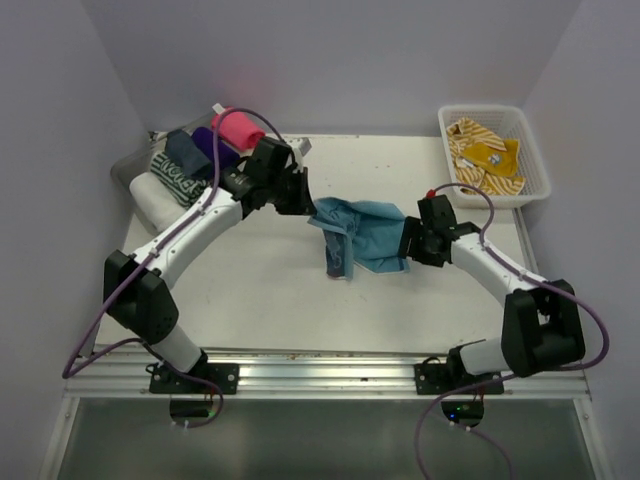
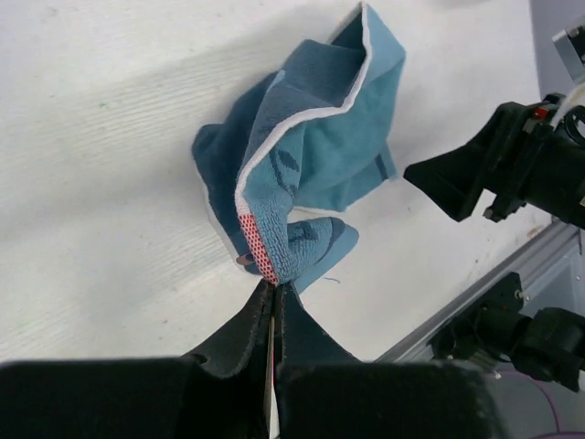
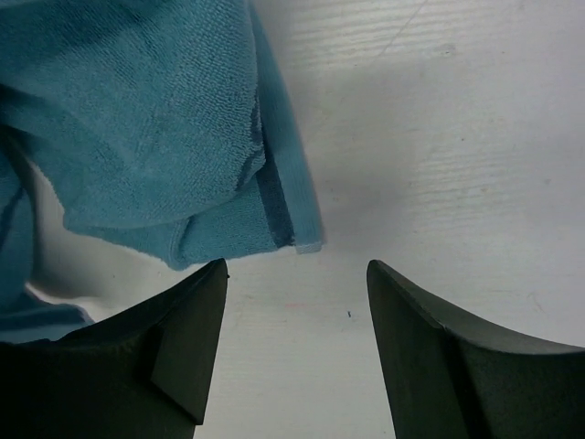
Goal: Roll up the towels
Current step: Flatten the towel
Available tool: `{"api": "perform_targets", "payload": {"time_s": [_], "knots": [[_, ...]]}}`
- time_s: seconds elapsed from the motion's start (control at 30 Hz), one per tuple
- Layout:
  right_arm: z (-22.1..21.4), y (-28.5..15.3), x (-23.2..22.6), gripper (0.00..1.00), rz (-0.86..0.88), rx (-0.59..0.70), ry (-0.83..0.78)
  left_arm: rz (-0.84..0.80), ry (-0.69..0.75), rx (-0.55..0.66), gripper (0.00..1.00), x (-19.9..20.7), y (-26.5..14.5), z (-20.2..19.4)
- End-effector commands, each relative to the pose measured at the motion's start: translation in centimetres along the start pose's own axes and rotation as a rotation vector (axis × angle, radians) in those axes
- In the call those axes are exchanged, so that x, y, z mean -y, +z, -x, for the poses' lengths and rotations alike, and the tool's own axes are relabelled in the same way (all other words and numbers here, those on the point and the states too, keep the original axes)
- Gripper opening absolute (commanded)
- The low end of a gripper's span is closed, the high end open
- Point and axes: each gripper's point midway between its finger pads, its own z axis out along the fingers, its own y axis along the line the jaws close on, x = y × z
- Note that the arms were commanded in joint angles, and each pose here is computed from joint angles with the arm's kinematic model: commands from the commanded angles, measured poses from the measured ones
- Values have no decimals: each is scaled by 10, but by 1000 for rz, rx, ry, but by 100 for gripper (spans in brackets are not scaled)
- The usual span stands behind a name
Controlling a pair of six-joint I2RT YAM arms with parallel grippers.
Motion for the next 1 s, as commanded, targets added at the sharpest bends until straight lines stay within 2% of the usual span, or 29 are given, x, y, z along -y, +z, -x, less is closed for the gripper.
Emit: {"api": "perform_targets", "payload": {"time_s": [0.0,0.23,0.4,0.47,0.53,0.57,0.6,0.63,0.67,0.77,0.8,0.97], "knots": [[21,6,-17,65,42,44,-29,81,11,3,0,-26,-11,3],[-2,37,-8,57,5,-16,-31,101,1,35,0,-39,-22,20],[2,60,-29,52,89,-17,-4,89,2,42,0,-36,-23,24],[4,67,-38,44,96,-25,-7,89,4,44,0,-36,-24,25],[7,67,-51,32,105,-26,-29,89,7,52,0,-35,-24,29],[7,66,-52,13,102,-30,-34,92,3,53,0,-37,-24,30],[12,63,-54,1,100,-16,-31,90,5,63,0,-36,-26,34],[16,61,-53,0,89,-2,-26,93,5,68,0,-36,-27,36],[19,54,-49,0,68,1,-25,95,2,71,0,-36,-29,39],[60,15,-43,0,14,147,-22,108,17,122,0,-34,-46,56],[82,-13,-43,0,12,234,-15,111,30,160,0,-31,-57,67],[135,-100,-33,0,-7,463,12,144,18,285,0,-43,-104,98]]}}
